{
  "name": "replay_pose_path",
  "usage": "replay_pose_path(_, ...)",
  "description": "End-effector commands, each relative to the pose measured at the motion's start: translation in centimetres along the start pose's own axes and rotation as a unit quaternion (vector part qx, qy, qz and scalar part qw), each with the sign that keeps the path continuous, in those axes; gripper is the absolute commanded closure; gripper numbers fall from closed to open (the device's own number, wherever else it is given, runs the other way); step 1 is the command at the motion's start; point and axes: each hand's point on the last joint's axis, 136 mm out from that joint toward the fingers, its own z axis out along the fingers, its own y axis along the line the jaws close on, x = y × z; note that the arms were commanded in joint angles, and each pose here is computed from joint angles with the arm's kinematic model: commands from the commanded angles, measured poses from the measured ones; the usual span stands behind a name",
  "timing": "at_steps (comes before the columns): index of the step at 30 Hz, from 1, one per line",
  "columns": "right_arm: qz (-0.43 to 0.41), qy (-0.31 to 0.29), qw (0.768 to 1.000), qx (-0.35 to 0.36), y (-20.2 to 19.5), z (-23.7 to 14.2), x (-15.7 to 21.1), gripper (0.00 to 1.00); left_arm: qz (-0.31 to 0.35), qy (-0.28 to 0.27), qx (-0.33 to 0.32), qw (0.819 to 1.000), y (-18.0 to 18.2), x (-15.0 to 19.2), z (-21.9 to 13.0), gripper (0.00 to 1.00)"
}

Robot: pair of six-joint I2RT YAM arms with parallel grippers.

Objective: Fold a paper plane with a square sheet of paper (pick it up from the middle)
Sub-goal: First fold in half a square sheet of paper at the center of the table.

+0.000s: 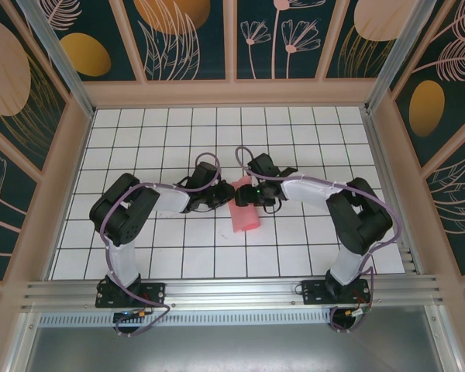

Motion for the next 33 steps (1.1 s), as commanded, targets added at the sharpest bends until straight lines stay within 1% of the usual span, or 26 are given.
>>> replay_pose_path(1,0.001,0.016,0.999,0.04,-1.4,0.8,0.7,0.4,0.0,0.011,-0.019,1.0,0.7,0.5,0.5,0.85)
replay_pose_path(3,0.007,0.012,0.999,0.041,-1.6,0.9,0.7,0.47,0.004,0.005,-0.014,1.0,-0.1,0.2,0.1,0.83)
replay_pose_path(4,0.011,0.008,0.999,0.042,-1.8,0.8,0.6,0.48,0.005,-0.002,-0.013,1.0,-0.4,-0.2,-0.1,0.82)
replay_pose_path(8,0.036,-0.002,0.999,0.018,-2.1,0.6,0.5,0.59,0.002,-0.036,0.004,0.999,-2.0,-1.4,-1.4,0.74)
replay_pose_path(12,0.056,-0.007,0.998,-0.016,-2.2,0.2,0.5,0.63,0.004,-0.058,0.027,0.998,-3.4,-2.1,-2.6,0.67)
replay_pose_path(16,0.077,-0.009,0.996,-0.046,-2.7,0.0,0.5,0.66,0.01,-0.074,0.034,0.997,-4.0,-2.6,-3.5,0.62)
replay_pose_path(19,0.076,-0.006,0.995,-0.071,-2.3,0.1,1.0,0.66,0.013,-0.079,0.036,0.996,-4.0,-2.6,-3.9,0.59)
replay_pose_path(21,0.092,-0.013,0.993,-0.075,-3.4,-0.1,0.6,0.67,0.016,-0.08,0.037,0.996,-4.0,-2.5,-4.0,0.58)
replay_pose_path(25,0.096,-0.015,0.991,-0.092,-3.7,-0.2,0.6,0.7,0.017,-0.08,0.033,0.996,-3.6,-2.5,-4.0,0.57)
replay_pose_path(27,0.099,-0.014,0.99,-0.101,-3.8,-0.2,0.7,0.72,0.018,-0.081,0.032,0.996,-3.5,-2.4,-4.0,0.57)
replay_pose_path(33,0.105,-0.016,0.988,-0.112,-4.4,-0.2,0.5,0.73,0.027,-0.085,0.031,0.995,-3.6,-2.6,-4.1,0.59)
